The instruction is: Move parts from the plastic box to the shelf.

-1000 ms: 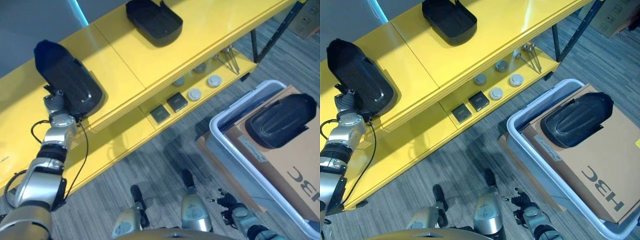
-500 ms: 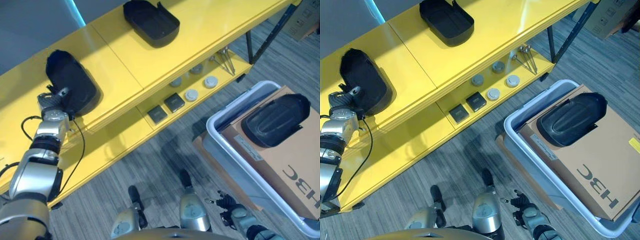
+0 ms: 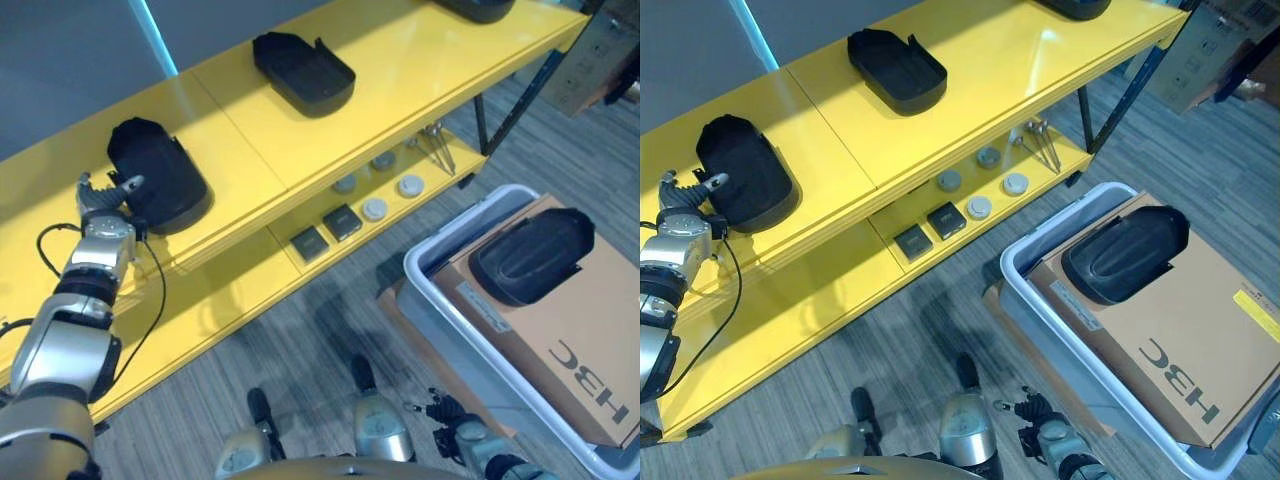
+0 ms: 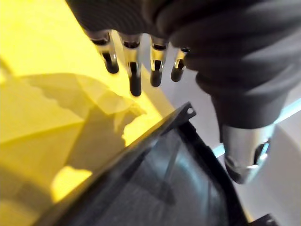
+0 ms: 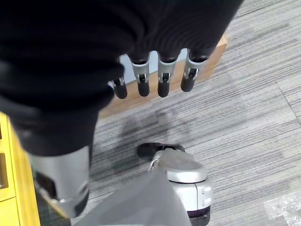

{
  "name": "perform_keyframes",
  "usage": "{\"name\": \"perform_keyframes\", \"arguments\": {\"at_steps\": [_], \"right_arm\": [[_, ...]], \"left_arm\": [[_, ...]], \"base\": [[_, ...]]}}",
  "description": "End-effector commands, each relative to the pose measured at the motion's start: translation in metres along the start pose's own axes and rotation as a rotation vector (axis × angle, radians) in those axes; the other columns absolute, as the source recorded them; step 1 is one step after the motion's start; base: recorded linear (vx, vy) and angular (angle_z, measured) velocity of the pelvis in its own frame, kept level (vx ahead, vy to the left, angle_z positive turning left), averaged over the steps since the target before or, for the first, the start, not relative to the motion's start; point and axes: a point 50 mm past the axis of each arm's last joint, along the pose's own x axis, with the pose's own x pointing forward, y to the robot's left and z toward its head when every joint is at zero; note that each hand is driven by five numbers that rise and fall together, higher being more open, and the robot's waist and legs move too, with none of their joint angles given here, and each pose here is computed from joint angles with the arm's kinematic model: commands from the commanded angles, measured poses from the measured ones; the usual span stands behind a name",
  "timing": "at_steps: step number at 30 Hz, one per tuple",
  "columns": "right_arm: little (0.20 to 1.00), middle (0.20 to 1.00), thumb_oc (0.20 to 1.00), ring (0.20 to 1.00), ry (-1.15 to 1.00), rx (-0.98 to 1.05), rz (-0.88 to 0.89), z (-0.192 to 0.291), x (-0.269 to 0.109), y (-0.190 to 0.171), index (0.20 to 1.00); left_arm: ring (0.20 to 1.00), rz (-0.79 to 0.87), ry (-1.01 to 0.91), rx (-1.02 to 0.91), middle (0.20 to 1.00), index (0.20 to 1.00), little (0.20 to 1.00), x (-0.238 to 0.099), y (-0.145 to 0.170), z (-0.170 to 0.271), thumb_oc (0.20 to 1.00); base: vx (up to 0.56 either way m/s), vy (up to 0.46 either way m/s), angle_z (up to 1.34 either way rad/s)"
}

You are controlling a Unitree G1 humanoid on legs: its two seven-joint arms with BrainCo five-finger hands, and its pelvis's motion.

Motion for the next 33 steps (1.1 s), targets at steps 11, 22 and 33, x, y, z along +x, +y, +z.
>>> {"name": "perform_keyframes", "arguments": {"at_steps": [11, 22, 33], "right_arm": [[1.0, 1.0, 1.0, 1.0, 0.093, 0.108, 0.04, -0.022, -0.003, -0.002, 1.0], [1.0, 1.0, 1.0, 1.0, 0.281, 0.131, -0.044, -0.054, -0.01, 0.009, 1.0], [1.0, 1.0, 1.0, 1.0, 0.228, 0.169, -0.02, -0.049, -0.011, 0.028, 1.0]], "left_arm": [[1.0, -0.153, -0.687, -0.037, 1.0, 1.0, 1.0, -0.035, 0.012, 0.127, 1.0], [0.2, -0.601, -0.661, -0.32, 0.2, 0.2, 0.2, -0.113, -0.032, 0.058, 0.2], [0.2, -0.802, -0.585, -0.461, 0.2, 0.2, 0.2, -0.15, -0.057, 0.023, 0.2]], "base": [[-0.03, 0.011, 0.08], [-0.01, 0.022, 0.19], [0.04, -0.028, 0.07]]}}
